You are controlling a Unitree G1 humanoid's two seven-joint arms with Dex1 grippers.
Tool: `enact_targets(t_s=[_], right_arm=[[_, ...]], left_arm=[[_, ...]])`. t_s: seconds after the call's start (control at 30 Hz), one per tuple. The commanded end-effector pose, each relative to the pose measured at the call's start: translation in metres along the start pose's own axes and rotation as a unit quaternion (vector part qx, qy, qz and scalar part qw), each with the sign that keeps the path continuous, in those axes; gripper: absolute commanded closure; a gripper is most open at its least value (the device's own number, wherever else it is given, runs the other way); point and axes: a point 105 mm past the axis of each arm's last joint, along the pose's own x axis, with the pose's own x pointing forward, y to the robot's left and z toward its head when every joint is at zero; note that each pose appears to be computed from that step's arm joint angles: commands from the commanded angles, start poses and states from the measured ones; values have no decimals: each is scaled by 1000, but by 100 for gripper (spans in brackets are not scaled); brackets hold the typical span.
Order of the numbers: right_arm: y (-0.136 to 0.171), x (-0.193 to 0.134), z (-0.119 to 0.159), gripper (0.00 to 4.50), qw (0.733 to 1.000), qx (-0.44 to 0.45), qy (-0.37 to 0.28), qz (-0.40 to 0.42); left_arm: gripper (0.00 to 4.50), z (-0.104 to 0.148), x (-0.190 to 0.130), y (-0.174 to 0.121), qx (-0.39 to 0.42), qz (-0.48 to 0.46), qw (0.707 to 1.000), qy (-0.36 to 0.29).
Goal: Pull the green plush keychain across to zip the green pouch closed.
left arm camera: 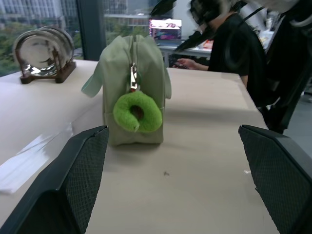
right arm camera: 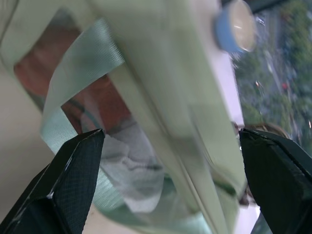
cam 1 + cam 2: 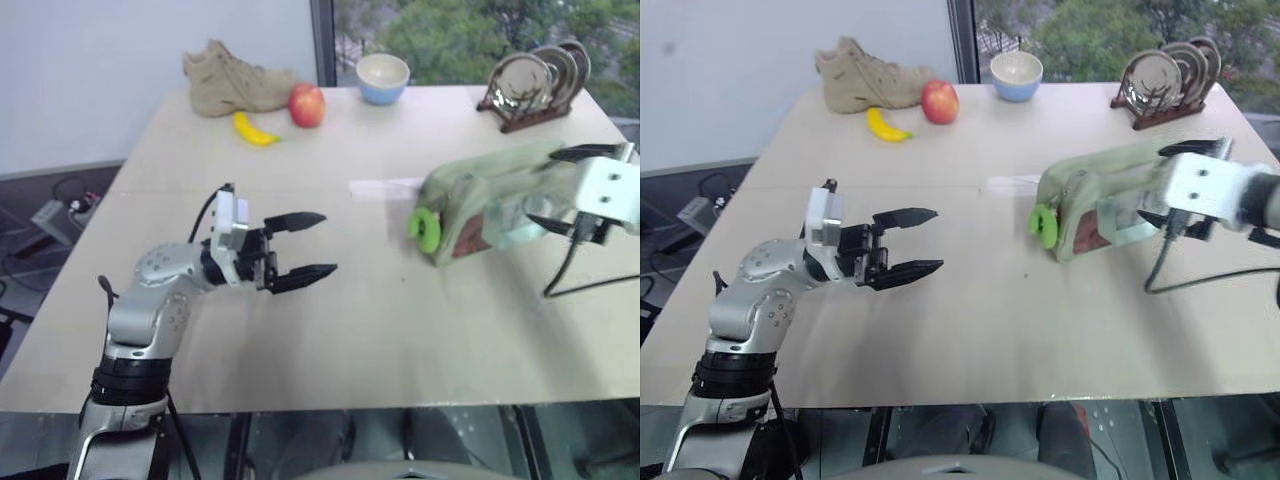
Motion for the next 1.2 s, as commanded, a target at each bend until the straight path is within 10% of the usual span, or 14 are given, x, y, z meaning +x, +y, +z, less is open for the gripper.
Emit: enact_targets(t_s=[0.03,0.4,1.2], right_arm=[[-4,7,-8,0,998,-51,15,20],[-27,27,9,448,994,86,-31,63],[-20,77,96,448,960,253,-51,108]], left_arm=[[8,10,1,-4,19,4,1000,-17],[0,0,0,-5,20,36,999,-9],[0,-38,0,69,-47,259,964,46]])
